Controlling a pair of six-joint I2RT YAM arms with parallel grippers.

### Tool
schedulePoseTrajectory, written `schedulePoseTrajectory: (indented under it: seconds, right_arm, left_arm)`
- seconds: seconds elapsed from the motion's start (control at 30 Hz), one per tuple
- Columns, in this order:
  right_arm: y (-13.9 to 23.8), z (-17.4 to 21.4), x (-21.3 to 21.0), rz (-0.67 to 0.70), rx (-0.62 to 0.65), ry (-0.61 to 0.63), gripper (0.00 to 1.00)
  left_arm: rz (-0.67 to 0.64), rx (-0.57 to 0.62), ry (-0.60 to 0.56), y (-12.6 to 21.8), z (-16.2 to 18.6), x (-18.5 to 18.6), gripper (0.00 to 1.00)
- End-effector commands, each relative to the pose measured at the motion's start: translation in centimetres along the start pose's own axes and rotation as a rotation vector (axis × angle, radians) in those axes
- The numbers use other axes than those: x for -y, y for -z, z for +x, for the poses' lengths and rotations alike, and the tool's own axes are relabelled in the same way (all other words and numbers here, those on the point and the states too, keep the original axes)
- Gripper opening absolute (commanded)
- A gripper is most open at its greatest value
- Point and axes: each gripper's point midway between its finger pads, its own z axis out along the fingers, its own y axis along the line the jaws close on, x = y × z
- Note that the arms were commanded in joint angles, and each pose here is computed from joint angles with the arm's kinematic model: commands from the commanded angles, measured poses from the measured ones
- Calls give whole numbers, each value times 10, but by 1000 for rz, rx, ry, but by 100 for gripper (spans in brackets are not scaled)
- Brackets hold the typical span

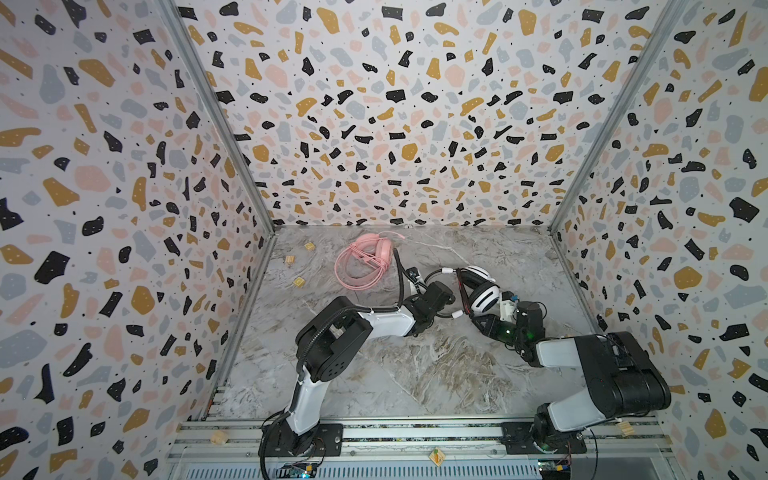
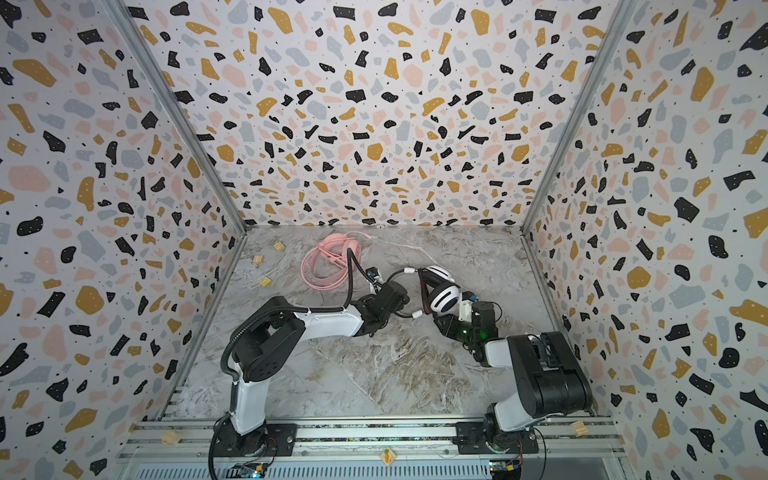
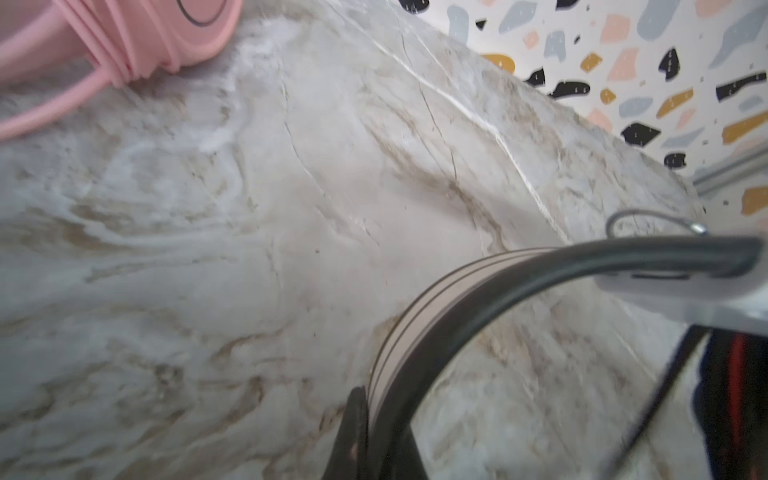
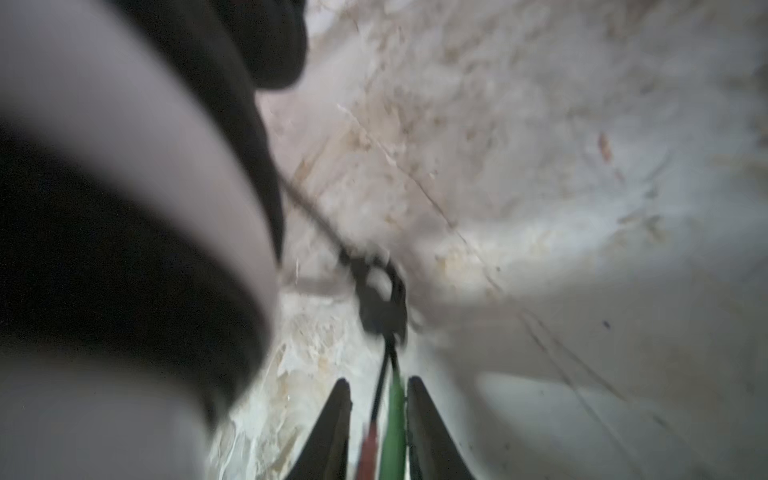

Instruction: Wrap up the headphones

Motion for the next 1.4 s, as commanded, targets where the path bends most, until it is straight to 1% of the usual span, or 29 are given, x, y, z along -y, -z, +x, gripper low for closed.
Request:
schedulePoseTrajectory:
  seconds: [0.0,0.17,0.23,0.37,0.47,0.57,0.67,0.7,0.77,0.83,0.87,0.9,0.97,1.0,1.03,1.07,1.17,1.27,1.37]
  right_arm:
    - [4,4,-16,-67,-16,29,29]
    - [17,4,-14,-15,4,57,34]
    - [23,1,-13,13,20,76,34]
    - [34,-6,-20,20,44,109,34]
    - [45,-11,-28,30,61,140,34]
    - [56,-16,-35,43,83,176,35]
    - [65,-18,-37,59,93,194,35]
    - [68,-20,-38,62,100,198,35]
    - [73,-22,-37,73,108,200,35]
    - [77,-25,-37,82,116,206,35]
    - [79,-28,-37,86,120,214,35]
    - [82,-30,-38,93,126,223,35]
    - [86,-33,-40,102,140,240,35]
    - [88,-35,-41,108,151,249,35]
    - [89,-36,-41,118,156,253,35]
    - [92,-39,-41,128,167,264,35]
    - [98,-46,-40,168,196,278,36]
    - [106,-57,-38,210,247,259,35]
    - [116,-69,-29,290,314,244,36]
  left_arm:
    - [-19,114,125,-3,-32,8,0]
    - [-69,109,107,-12,-26,2,0]
    - [-80,101,95,-16,-22,1,0]
    - [-125,94,75,-24,-17,-7,0]
    - [-159,99,60,-28,-17,-12,0]
    - [-161,100,59,-31,-19,-10,0]
    - [-122,87,49,-33,-20,3,22]
    - [-104,81,43,-33,-21,8,27]
    - [-87,74,41,-31,-24,13,33]
    - [-70,73,13,-26,-28,18,42]
    - [-82,75,-11,-22,-32,18,54]
    - [-103,85,-30,-17,-37,15,61]
    - [-130,104,-59,-8,-46,10,66]
    - [-145,121,-72,-2,-52,6,83]
    - [-155,135,-81,4,-58,4,98]
    - [-166,152,-93,11,-65,1,100]
    - [-174,196,-144,35,-87,-2,100]
    - [-149,294,-138,75,-115,-8,100]
    - [-99,372,-147,115,-137,-22,99]
